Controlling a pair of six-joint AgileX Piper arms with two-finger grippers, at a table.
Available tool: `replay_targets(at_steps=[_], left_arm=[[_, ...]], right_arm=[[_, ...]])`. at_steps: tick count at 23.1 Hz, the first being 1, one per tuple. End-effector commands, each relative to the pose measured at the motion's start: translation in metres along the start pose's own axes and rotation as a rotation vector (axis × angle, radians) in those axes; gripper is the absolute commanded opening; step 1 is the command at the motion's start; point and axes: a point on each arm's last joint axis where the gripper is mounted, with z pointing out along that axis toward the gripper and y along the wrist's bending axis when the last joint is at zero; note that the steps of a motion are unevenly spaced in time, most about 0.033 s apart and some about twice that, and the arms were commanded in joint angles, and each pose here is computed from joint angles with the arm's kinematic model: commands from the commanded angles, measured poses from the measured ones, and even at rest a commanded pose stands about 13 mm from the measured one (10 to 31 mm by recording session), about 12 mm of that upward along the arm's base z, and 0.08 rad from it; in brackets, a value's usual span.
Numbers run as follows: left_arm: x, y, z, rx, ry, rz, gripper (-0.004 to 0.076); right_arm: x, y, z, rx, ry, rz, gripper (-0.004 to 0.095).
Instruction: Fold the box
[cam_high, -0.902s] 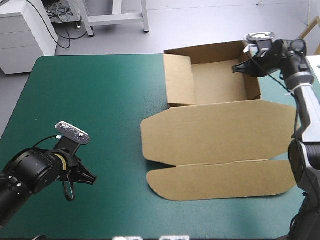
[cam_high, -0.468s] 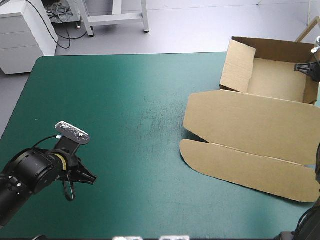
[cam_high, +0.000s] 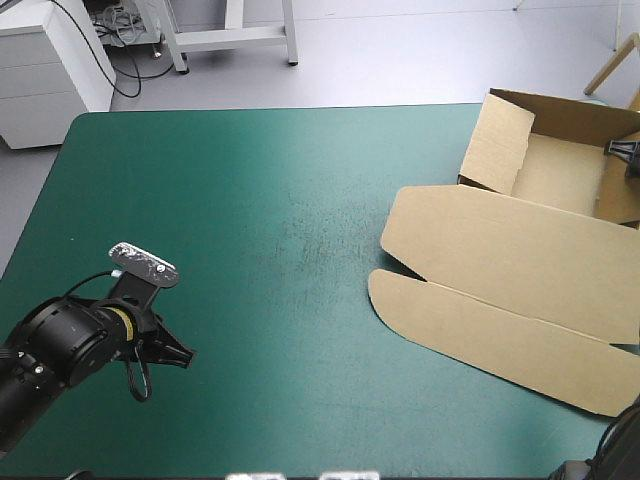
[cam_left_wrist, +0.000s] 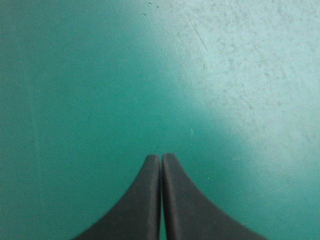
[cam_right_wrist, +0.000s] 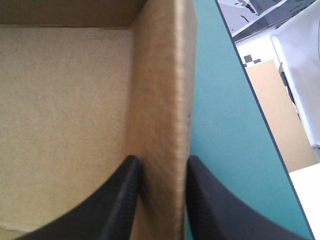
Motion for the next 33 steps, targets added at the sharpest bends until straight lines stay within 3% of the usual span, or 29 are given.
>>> replay_targets(at_steps=[1, 3, 5, 11, 13, 15, 19, 27, 33], left_arm=[[-0.005, 0.002, -0.008, -0.001, -0.066, -0.017, -0.0010], [-0.005, 0.002, -0.008, -0.001, -0.066, -0.017, -0.0010], [-0.005, 0.002, -0.008, -0.001, -0.066, -0.017, -0.0010], [-0.004, 0.002, -0.008, 0.002, -0.056, -0.019, -0.0010], [-0.004, 0.001, -0.008, 0.007, -0.053, -0.021, -0.0010], [-0.004, 0.001, -0.008, 0.010, -0.052, -0.022, -0.0010], [-0.006, 0.001, -0.008, 0.008, -0.072, -0.027, -0.0010], [-0.011, 0.001, -0.010, 0.020, -0.141, -0.027, -0.0010], [-0.002, 0.007, -0.028, 0.019, -0.225, -0.021, -0.0010]], right_arm=[[-0.017, 0.002, -0.038, 0.011, -0.147, -0.015, 0.0603], [-0.017, 0.002, -0.040, 0.011, -0.151, -0.016, 0.0732], [-0.017, 0.003, -0.043, 0.010, -0.151, -0.017, 0.0798], [-0.020, 0.007, -0.072, 0.009, -0.185, -0.031, 0.0751], [-0.022, 0.011, -0.092, 0.005, -0.212, -0.037, 0.0664], [-0.021, 0.016, -0.113, -0.014, -0.227, -0.064, 0.0487], [-0.017, 0.040, -0.146, -0.148, -0.260, -0.107, -0.0022], [0.006, 0.141, -0.179, -0.244, -0.216, -0.388, -0.0006], [0.039, 0.184, -0.200, -0.321, -0.190, -0.491, -0.0006]])
